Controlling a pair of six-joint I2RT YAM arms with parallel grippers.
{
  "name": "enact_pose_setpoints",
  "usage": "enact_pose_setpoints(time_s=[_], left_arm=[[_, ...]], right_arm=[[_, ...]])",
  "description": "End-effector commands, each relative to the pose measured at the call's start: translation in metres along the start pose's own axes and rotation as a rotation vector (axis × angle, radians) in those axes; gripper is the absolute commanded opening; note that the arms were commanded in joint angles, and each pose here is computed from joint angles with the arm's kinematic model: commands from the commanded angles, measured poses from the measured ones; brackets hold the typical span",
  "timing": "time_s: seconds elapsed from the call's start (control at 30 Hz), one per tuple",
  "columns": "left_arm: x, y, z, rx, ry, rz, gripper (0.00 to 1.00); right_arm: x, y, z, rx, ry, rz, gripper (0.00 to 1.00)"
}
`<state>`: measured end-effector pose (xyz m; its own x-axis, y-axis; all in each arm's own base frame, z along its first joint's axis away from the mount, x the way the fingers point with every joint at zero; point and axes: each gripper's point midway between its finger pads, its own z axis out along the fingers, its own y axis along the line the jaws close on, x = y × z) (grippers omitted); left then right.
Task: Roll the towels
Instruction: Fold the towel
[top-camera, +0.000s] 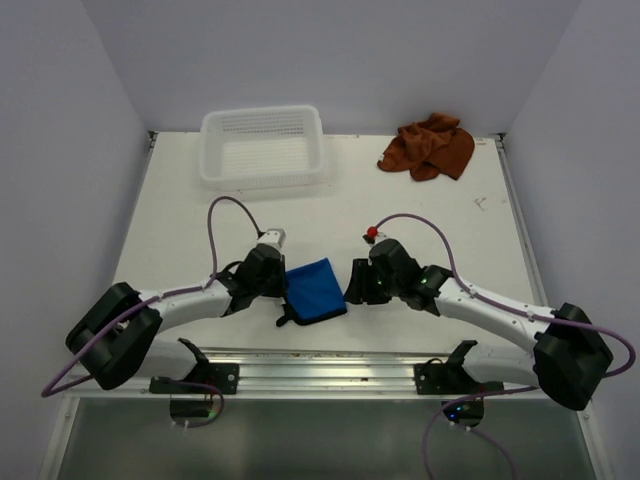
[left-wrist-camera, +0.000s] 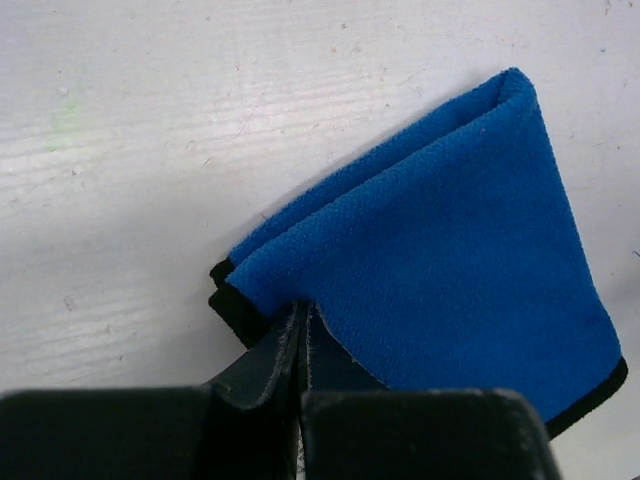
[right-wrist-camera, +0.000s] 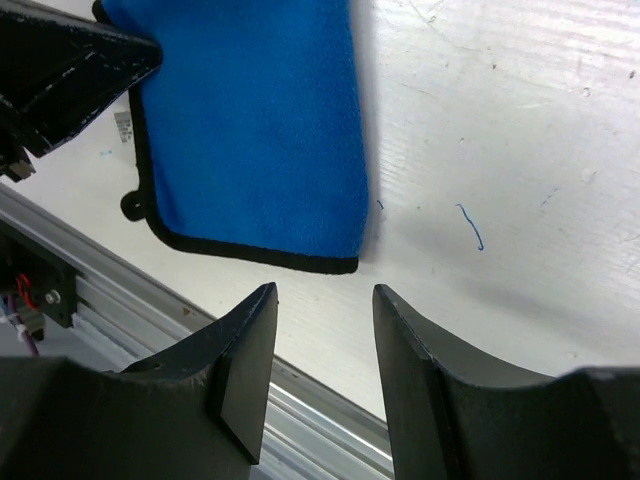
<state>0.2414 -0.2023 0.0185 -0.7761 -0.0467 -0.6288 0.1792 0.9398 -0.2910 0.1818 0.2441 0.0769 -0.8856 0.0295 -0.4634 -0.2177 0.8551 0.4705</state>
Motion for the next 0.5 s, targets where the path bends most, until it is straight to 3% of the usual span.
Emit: enact_pose_setpoints(time_s=[0.0, 0.13, 0.47], left_arm=[[0.003, 0.007, -0.007, -0.016, -0.031, -0.059, 0.0], [-0.003, 0.006, -0.015, -0.01, -0.058, -0.067, 0.0], [-0.03, 0.0, -0.041, 0.003, -0.134, -0.053, 0.22]], right_arm=[[0.005, 0.011, 0.005, -0.059, 0.013, 0.077, 0.48], [0.007, 0.011, 0.017, -0.06, 0.026, 0.096, 0.49], [0.008, 0.006, 0.039, -0.031, 0.043, 0.099, 0.49]])
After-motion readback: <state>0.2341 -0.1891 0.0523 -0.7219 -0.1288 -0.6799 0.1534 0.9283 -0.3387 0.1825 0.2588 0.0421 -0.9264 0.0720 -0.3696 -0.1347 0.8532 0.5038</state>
